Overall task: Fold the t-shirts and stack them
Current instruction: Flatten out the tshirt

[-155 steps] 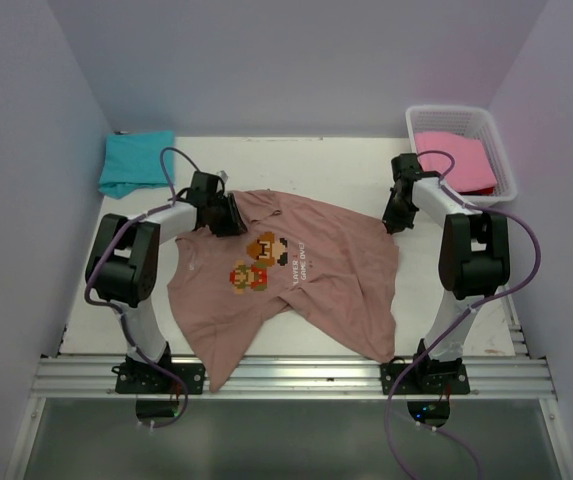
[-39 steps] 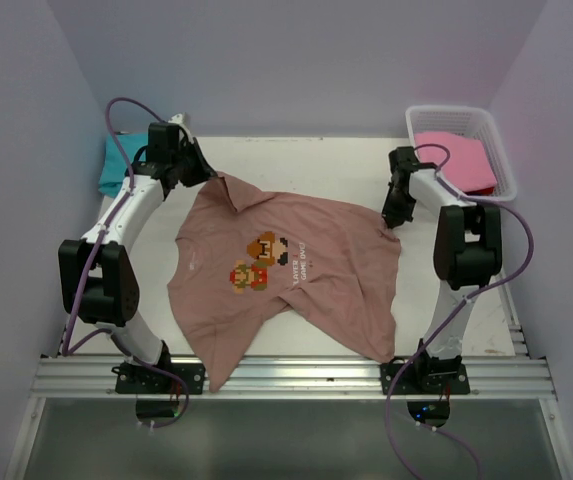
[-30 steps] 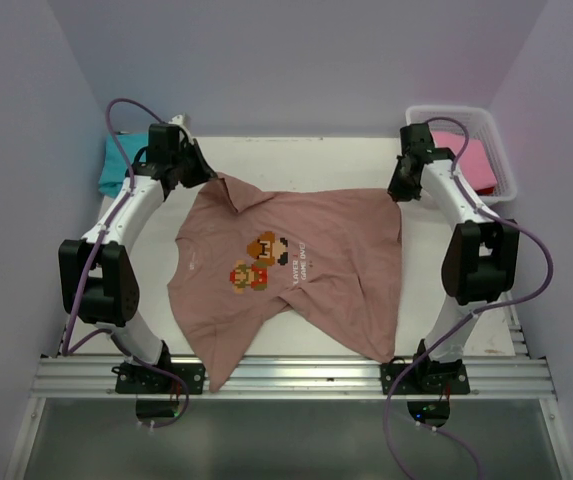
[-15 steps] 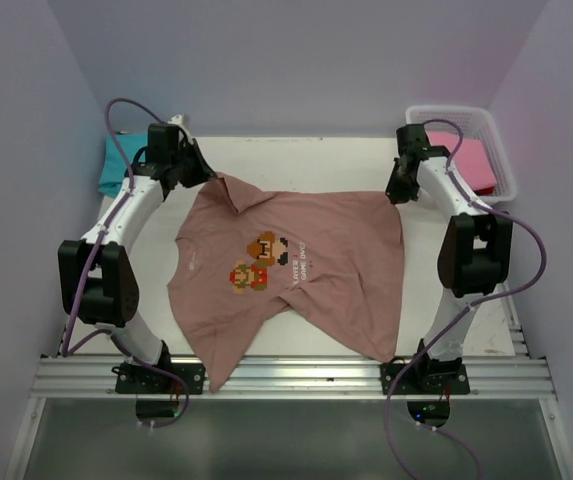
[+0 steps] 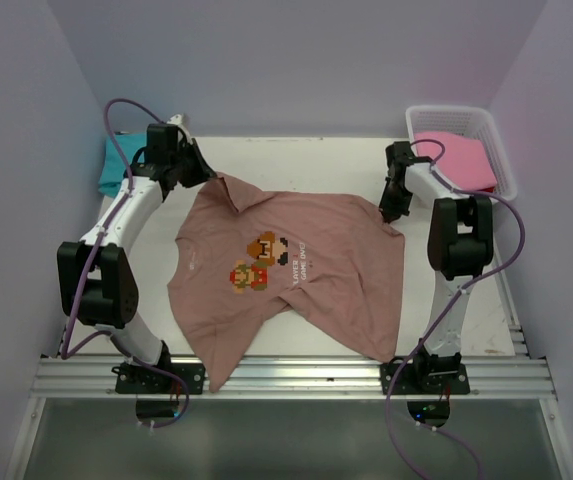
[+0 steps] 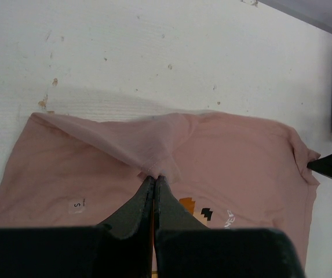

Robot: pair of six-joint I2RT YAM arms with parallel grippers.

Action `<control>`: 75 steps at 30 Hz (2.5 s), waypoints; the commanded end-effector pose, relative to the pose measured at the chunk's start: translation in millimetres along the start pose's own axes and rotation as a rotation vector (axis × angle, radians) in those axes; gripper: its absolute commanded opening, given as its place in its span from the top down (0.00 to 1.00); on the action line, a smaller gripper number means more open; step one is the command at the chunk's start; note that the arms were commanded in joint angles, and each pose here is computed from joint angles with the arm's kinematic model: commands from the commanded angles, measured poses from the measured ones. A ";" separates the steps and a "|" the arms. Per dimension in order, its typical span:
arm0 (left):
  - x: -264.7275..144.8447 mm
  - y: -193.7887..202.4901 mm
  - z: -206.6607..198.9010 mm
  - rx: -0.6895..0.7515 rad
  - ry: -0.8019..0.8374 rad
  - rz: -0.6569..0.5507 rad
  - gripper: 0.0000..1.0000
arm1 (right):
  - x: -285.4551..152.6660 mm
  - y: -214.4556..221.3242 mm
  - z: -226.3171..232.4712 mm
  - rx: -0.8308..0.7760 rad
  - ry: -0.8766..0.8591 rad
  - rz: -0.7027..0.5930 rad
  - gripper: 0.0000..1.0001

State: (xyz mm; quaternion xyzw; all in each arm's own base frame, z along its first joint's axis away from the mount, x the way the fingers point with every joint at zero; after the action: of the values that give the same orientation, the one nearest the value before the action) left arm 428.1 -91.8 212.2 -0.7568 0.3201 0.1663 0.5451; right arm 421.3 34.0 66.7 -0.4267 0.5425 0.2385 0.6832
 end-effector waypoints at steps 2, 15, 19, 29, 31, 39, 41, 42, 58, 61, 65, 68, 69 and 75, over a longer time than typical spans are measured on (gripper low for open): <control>-14.8 -14.9 -4.9 0.008 0.024 -0.065 1.00 | -16.1 -16.4 6.4 0.014 -0.037 -0.059 0.96; -14.1 -12.5 -3.8 0.007 0.021 -0.061 1.00 | -21.8 -17.8 6.0 0.015 -0.041 -0.066 0.72; -12.9 -11.2 -3.4 0.005 0.023 -0.060 1.00 | -29.1 -18.9 4.5 0.018 -0.048 -0.083 0.71; -13.1 -10.2 -3.3 0.003 0.023 -0.060 1.00 | -44.7 -22.2 2.0 0.025 -0.056 -0.119 1.00; -13.7 -10.4 -3.9 0.002 0.026 -0.060 1.00 | -47.2 -24.1 0.3 0.023 -0.046 -0.122 0.97; -14.6 -11.2 -3.9 0.006 0.024 -0.064 1.00 | -57.6 -31.6 -3.9 0.020 -0.014 -0.152 0.94; -14.9 -11.2 -3.9 0.006 0.023 -0.062 1.00 | -65.0 -39.4 -2.4 0.023 -0.016 -0.180 0.98; -14.9 -11.5 -4.0 0.006 0.024 -0.064 1.00 | -68.1 -42.1 -3.3 0.022 -0.008 -0.191 1.00; -27.2 -87.0 22.7 0.035 -0.054 -0.224 1.00 | -111.2 -96.3 23.7 0.059 -0.076 -0.319 1.00; -21.5 -101.6 40.4 0.016 -0.083 -0.237 1.00 | -113.7 -108.9 31.8 0.061 -0.083 -0.334 1.00; -11.7 -131.1 45.0 0.022 -0.064 -0.258 1.00 | -111.4 -122.0 41.1 0.061 -0.093 -0.348 1.00; 8.6 -137.2 50.0 0.018 -0.039 -0.253 1.00 | -101.9 -128.5 49.7 0.068 -0.111 -0.347 1.00; 21.0 -134.7 54.9 0.012 -0.036 -0.241 1.00 | -99.8 -130.3 52.8 0.069 -0.125 -0.344 1.00; 65.6 -137.4 65.0 0.000 0.006 -0.232 1.00 | -67.0 -134.2 68.2 0.078 -0.156 -0.330 1.00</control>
State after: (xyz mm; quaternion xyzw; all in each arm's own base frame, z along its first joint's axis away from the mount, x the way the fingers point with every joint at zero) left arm 553.3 -24.7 238.7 -0.7834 0.2418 0.1390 0.5554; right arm 528.1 31.5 171.3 -0.4677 0.4423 0.1441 0.7516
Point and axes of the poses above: each gripper's point midway between its finger pads, its own x axis out along the fingers, its own z axis along the line the jaws close on, y = z × x, the point moved 4 cm from there along -x, back along the fingers, and after that the axes turned 11 degrees about x, right-handed, at the moved point
